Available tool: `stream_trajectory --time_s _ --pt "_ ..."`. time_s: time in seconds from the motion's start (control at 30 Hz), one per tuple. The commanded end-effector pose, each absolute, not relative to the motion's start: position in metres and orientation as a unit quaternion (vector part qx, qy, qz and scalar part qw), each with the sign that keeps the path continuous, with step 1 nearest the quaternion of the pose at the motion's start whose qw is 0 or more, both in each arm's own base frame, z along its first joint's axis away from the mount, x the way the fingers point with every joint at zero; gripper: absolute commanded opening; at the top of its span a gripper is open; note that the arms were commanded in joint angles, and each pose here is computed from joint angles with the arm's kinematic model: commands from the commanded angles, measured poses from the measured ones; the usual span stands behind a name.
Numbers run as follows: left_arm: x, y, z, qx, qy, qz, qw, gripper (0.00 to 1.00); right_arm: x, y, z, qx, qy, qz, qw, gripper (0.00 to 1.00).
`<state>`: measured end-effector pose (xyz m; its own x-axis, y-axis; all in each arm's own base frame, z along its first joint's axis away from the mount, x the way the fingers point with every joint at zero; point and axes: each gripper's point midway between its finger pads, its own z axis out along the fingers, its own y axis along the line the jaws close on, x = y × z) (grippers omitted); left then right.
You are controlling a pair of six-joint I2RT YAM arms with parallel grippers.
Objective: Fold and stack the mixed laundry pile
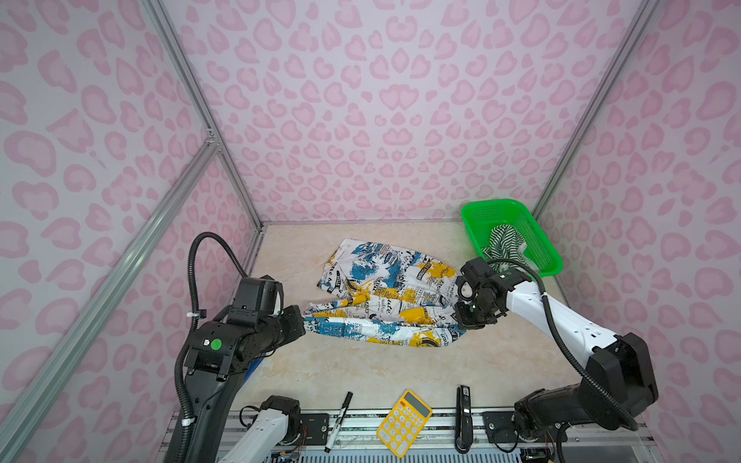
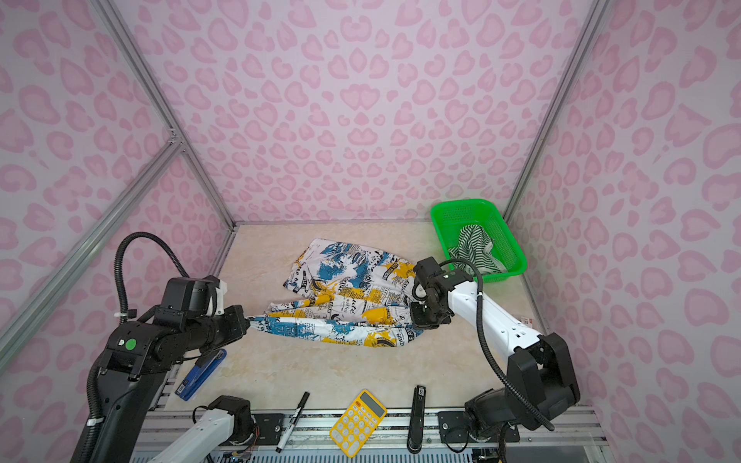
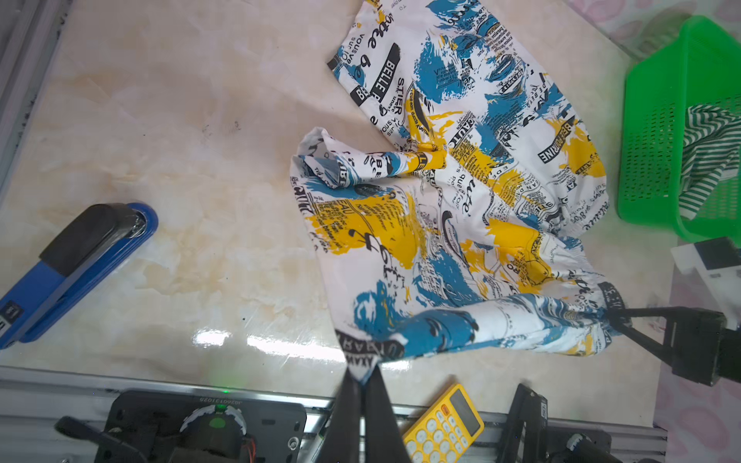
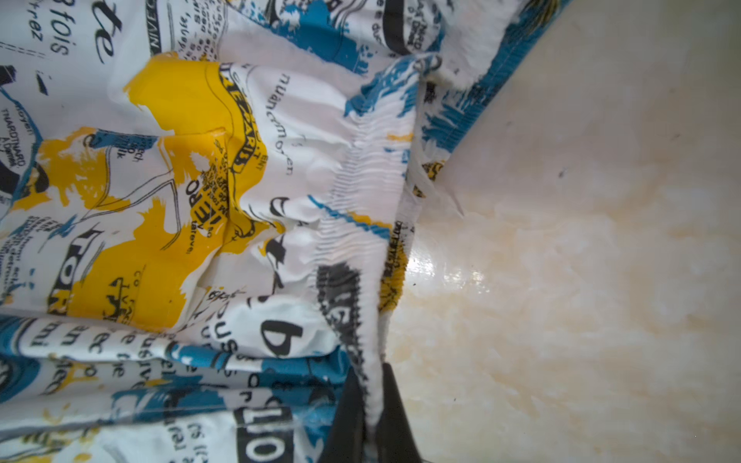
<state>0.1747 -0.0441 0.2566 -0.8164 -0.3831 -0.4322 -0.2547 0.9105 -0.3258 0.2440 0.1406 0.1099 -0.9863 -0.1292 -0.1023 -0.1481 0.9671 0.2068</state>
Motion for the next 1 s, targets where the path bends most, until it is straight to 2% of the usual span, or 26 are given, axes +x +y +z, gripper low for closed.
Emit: stream_trajectory --time_s 0.0,0.13,0.27,0.43,0.6,0.77,0.97 --pt "0.165 -0.033 0.258 -0.181 0.945 -0.102 0.25 0.03 0.251 0.149 0.117 -0.09 0.988 0.122 0.037 0.02" --pt "0.193 -0.037 0.291 -0.175 0.924 -0.123 0.318 0.03 0.264 0.158 0.135 -0.092 0.982 0.156 0.053 0.02" --pt "0.265 -0.062 0.34 -0.12 0.899 -0.163 0.388 0.03 0.27 0.157 0.147 -0.08 0.978 0.182 0.065 0.02" --pt "0.365 -0.096 0.358 -0.052 0.89 -0.192 0.411 0.03 0.27 0.16 0.148 -0.085 0.975 0.194 0.065 0.06" --pt "0.451 -0.099 0.346 -0.04 0.895 -0.181 0.406 0.03 0.286 0.161 0.158 -0.052 0.968 0.228 0.092 0.05" --pt "0.515 -0.112 0.324 -0.011 0.894 -0.226 0.387 0.03 0.304 0.159 0.175 -0.024 0.953 0.275 0.126 0.06" --pt "0.569 -0.128 0.246 -0.007 0.91 -0.256 0.326 0.03 0.345 0.137 0.164 0.037 0.943 0.293 0.153 0.08"
